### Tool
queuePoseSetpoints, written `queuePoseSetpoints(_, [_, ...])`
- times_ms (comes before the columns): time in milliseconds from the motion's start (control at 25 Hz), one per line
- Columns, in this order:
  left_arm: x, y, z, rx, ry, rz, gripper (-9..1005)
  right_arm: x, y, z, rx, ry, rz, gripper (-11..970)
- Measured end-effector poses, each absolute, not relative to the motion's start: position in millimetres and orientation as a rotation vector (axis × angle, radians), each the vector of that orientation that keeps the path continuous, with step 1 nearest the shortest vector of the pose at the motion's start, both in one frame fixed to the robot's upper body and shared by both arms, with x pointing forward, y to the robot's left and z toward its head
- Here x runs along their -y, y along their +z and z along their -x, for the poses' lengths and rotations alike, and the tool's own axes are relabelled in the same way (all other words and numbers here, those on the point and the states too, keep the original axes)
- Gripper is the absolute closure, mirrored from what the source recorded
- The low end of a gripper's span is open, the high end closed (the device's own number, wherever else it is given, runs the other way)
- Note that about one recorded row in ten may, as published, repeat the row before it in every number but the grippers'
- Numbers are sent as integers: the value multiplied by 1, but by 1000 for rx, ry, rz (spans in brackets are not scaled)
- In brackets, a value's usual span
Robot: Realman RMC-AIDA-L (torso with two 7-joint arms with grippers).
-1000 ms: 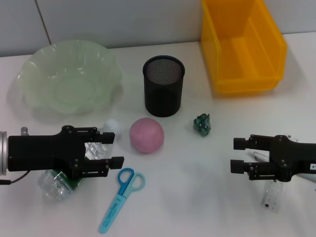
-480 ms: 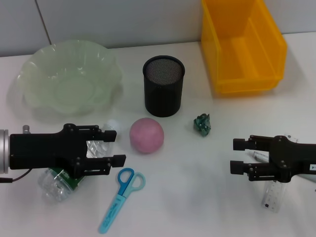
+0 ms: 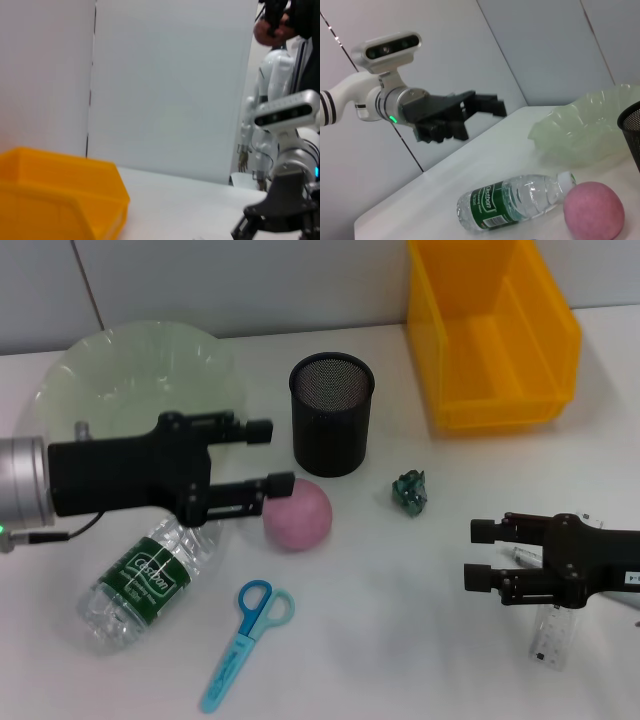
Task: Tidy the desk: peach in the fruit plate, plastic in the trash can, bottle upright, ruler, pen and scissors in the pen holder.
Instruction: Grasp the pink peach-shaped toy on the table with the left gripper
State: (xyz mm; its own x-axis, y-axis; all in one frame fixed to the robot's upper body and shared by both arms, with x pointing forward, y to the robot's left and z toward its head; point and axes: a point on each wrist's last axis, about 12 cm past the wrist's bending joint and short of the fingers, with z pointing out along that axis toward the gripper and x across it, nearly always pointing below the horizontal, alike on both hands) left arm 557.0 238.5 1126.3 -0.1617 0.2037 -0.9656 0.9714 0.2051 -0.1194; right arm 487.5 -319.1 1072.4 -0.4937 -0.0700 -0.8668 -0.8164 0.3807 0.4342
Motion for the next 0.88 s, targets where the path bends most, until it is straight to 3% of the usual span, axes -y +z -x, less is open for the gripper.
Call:
queuePoseSetpoints(480, [-193,1131,-579,-1490,-892,-1305,320,320,1072,-487,-1839,1174,759,139])
queuePoseSetpoints(880, [-148,1130,-590,-1559,-595,-1551,321,321,1072,-487,-1841,1174,752,139])
